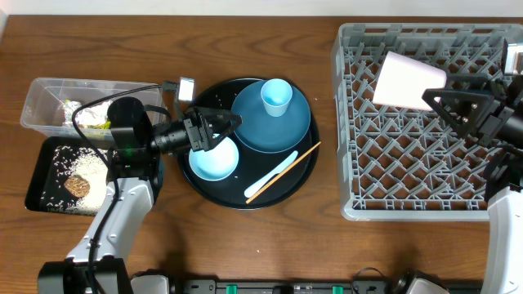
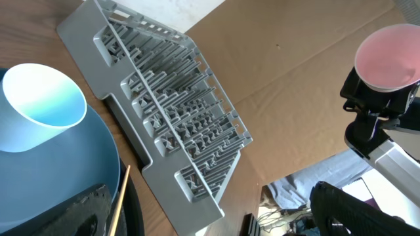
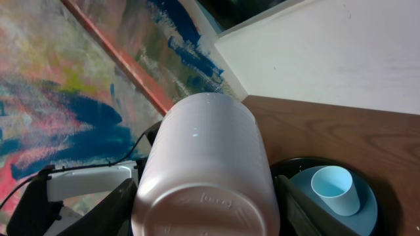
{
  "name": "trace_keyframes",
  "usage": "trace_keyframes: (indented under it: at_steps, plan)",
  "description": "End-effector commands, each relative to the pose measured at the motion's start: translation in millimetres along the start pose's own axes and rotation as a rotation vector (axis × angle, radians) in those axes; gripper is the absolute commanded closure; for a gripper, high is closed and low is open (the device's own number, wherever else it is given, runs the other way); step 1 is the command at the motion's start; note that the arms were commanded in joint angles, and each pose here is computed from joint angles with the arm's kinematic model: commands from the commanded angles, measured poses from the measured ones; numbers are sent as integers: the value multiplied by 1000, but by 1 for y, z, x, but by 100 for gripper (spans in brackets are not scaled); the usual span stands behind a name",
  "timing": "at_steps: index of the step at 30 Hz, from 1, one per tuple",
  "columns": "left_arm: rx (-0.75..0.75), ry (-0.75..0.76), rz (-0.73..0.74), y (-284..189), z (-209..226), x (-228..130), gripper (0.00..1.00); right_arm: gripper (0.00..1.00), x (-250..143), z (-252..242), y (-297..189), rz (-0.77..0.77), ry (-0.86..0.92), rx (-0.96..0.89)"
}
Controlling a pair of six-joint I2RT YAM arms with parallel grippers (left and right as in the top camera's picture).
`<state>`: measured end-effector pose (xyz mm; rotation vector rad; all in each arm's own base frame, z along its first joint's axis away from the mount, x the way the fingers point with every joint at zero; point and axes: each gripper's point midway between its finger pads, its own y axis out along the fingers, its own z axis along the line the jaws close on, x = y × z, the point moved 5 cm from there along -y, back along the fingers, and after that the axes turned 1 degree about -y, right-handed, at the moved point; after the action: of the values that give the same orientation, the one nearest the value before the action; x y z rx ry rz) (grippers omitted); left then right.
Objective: Sort waste into correct bins and load items into the dishwasher rack
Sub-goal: 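Carry the pink cup with the right gripper over the dish rack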
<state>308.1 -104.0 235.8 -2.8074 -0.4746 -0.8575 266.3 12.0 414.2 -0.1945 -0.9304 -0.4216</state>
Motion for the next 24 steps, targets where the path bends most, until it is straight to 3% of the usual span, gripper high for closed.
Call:
trace_keyframes:
  at_steps: [1, 18, 24]
  plan:
    - [5, 20, -6, -1, 1, 1, 2, 86, 6, 8, -1, -8, -29, -4]
    - [5, 20, -6, -1, 1, 1, 2, 86, 6, 8, -1, -13, -16, -3]
    - [5, 20, -6, -1, 1, 1, 2, 86, 12, 19, 20, -14, -20, 43]
